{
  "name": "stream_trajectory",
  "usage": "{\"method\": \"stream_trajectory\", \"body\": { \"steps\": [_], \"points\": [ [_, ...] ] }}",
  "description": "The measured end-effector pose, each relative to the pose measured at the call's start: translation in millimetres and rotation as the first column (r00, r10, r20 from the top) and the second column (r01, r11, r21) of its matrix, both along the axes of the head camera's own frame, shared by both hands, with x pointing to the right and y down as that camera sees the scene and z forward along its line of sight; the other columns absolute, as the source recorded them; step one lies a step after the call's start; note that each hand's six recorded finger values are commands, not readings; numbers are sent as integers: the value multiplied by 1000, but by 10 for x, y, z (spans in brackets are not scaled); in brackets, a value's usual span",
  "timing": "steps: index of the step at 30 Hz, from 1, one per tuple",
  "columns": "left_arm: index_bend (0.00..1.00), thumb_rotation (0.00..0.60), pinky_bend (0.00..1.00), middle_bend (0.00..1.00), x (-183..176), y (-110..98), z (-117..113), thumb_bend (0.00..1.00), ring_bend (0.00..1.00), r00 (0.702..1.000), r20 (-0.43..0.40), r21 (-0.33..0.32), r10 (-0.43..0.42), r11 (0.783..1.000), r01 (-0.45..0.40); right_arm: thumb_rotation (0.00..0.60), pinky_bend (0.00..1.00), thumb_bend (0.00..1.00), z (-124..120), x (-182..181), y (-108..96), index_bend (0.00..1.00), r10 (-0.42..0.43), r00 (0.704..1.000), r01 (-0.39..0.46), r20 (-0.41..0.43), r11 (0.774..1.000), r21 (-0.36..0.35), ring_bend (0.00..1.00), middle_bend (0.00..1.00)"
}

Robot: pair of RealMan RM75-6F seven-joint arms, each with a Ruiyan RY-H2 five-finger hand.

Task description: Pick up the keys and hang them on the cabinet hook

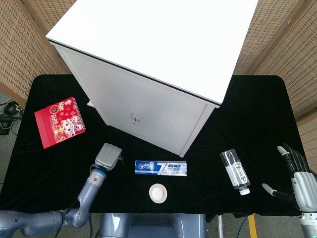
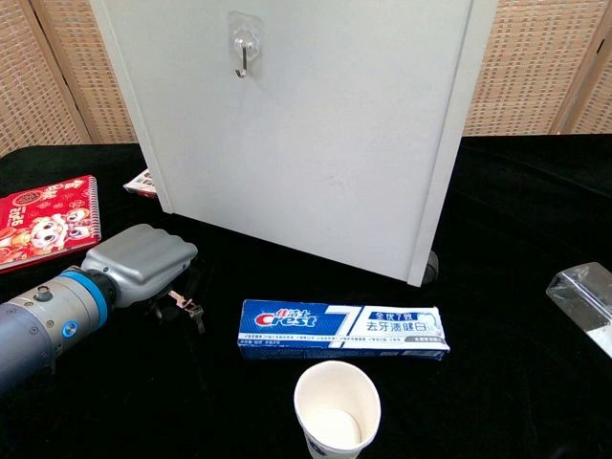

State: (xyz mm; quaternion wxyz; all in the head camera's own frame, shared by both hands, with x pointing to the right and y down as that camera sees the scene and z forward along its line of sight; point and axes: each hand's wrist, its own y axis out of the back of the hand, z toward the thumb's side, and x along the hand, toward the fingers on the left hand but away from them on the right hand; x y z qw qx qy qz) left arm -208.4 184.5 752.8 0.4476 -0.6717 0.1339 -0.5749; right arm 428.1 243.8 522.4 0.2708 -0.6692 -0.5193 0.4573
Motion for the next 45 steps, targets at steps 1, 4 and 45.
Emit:
{"method": "stream_trajectory", "body": {
  "steps": [1, 4, 45],
  "points": [
    [488, 600, 741, 877, 6, -2, 2, 367, 830, 1000, 0, 1, 0, 1000, 0, 600, 0, 89, 2, 1, -1, 0, 0, 1000, 0, 0, 1000, -1, 0, 0],
    [488, 600, 741, 877, 33, -3, 17, 367, 831, 1000, 2, 3, 3, 1000, -3, 600, 0, 89, 2, 8, -5, 0, 3, 1000, -3, 2, 1000, -1, 0, 0],
    [550, 600, 741, 877, 119, 5, 95, 449, 831, 1000, 26, 13, 5, 1000, -5, 600, 0, 89, -2, 19, -9, 0, 5, 1000, -5, 9, 1000, 0, 0, 0]
  ]
}}
